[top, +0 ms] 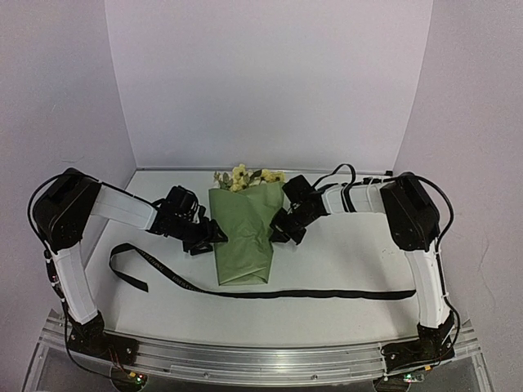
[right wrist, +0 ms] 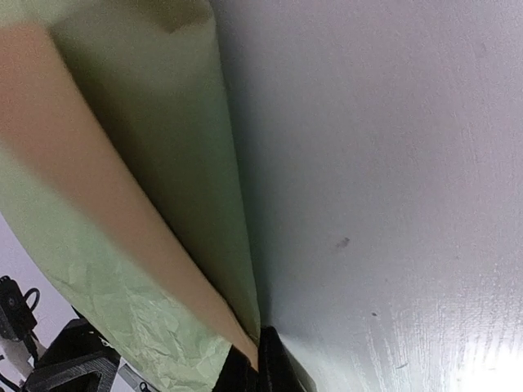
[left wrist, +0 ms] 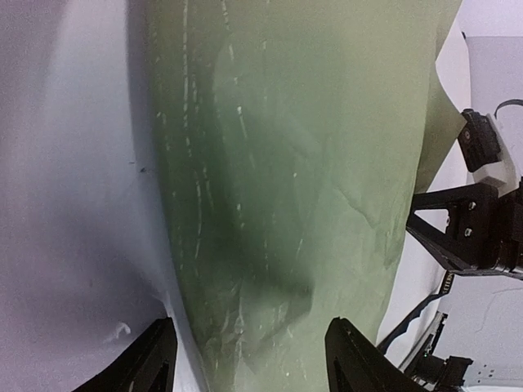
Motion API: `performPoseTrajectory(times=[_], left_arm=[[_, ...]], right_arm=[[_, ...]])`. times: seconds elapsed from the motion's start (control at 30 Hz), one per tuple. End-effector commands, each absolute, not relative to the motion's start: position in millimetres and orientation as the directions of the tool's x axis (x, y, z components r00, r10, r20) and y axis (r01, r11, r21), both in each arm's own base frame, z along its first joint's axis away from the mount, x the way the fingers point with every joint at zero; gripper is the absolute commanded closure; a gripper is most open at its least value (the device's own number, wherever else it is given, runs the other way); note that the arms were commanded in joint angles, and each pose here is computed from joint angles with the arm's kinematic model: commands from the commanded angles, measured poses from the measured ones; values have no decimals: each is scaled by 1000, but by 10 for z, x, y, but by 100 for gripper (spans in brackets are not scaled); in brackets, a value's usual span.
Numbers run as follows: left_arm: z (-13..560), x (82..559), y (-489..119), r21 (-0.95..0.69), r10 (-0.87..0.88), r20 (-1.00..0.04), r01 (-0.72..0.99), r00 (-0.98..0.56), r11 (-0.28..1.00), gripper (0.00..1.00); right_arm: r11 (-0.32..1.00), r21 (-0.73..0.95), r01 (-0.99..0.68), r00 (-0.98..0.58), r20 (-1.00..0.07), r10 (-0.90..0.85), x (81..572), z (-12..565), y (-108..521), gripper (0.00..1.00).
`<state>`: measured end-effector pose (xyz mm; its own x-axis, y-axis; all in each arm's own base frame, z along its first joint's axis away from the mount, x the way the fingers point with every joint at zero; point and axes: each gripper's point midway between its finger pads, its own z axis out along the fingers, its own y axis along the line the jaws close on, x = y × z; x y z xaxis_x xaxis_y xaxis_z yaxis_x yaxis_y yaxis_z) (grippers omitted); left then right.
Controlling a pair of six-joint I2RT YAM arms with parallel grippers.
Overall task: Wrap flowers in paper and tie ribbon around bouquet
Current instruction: Pick up the folded bouquet from the center of the board.
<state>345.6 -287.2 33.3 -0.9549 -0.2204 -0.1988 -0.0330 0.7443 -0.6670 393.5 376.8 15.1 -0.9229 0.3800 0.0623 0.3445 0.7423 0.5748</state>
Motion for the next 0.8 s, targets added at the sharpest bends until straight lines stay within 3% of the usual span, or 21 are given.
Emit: performPoseTrajectory(times=[0.0,0.33,0.6,0.77], left_arm=[[269,3530,-2870,-649,-265,-171,-93,-949,755,41],[432,3535,-2994,-683,-247,-144,-84,-958,725,85],[671,3529,-3097,-718,-214,-132,-56,-968,694,99],[781,3443,-3165,-737,-186,-102,-51,-977,674,100]], right_arm=[[710,628,320,-926,50,374,3877,550,3794,100],[687,648,329,-922,64,382,3840,751,3796,100],[691,646,324,-925,63,375,3762,835,3740,100],[691,645,327,-925,69,374,3687,897,3692,100]])
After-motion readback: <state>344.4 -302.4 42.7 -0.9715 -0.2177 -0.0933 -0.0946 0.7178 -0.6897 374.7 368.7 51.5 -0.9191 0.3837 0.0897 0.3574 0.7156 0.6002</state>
